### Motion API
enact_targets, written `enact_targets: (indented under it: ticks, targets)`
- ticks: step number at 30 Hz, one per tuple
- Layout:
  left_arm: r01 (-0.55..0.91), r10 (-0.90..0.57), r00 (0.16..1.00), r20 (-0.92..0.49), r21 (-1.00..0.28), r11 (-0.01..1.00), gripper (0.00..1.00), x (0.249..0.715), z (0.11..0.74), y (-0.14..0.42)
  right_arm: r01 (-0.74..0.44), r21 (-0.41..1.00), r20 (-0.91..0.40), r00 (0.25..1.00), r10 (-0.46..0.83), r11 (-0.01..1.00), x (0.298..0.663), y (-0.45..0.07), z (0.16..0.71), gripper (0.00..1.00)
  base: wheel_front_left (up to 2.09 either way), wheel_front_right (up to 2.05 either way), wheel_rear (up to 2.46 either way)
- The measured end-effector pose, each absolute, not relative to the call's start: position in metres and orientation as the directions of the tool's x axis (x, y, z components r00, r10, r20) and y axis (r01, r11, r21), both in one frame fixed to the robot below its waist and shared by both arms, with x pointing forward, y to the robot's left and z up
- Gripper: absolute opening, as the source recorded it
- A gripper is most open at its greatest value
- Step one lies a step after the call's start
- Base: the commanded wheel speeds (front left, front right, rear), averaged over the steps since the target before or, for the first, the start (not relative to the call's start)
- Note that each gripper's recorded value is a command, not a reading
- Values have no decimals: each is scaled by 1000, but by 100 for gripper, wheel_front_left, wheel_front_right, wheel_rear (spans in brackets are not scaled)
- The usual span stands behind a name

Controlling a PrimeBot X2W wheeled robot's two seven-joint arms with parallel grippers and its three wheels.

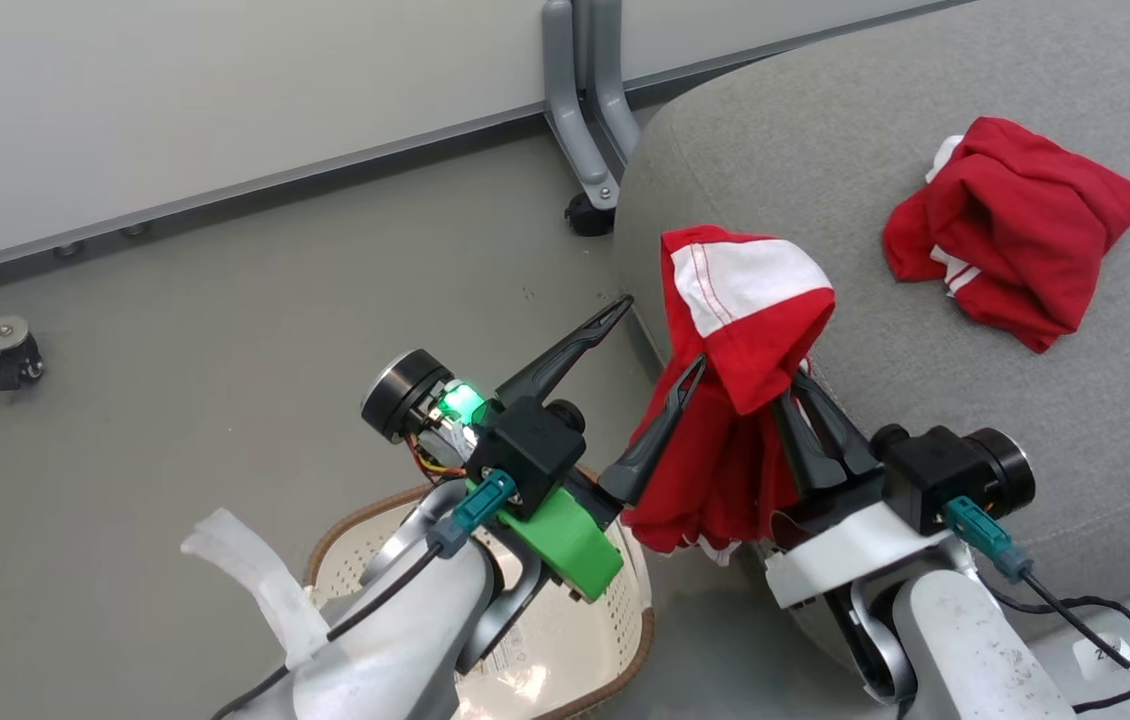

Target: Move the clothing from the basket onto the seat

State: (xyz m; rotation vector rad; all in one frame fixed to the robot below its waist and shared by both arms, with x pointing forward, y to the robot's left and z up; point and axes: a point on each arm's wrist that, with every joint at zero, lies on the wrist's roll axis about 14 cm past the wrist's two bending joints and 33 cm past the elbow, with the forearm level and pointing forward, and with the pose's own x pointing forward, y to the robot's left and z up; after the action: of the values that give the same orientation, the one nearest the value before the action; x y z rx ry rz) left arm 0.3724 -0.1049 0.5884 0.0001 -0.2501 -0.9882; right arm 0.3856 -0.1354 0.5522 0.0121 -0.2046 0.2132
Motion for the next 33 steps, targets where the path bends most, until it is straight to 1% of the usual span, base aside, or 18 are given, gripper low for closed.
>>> enact_targets:
  ticks: [5,10,18,24,28,33]
  targets:
    - [859,-858,475,194,111,500,100,369,582,-122,-129,-3,216,968,126,992,381,-164,557,0,0,0,0]
    - [901,-897,400,187,101,422,100,359,577,-146,-17,5,220,975,15,1000,369,-201,558,0,0,0,0]
    - [949,-945,285,164,88,301,100,345,565,-179,165,22,200,966,-166,986,337,-255,554,0,0,0,0]
    - [982,-976,166,141,68,177,100,325,555,-205,290,23,198,937,-289,957,310,-290,556,0,0,0,0]
    - [992,-985,108,138,48,115,100,320,548,-216,347,23,188,919,-345,937,301,-306,554,0,0,0,0]
    - [998,-989,65,129,16,68,100,319,535,-224,381,16,169,910,-379,924,299,-315,550,0,1,1,1]
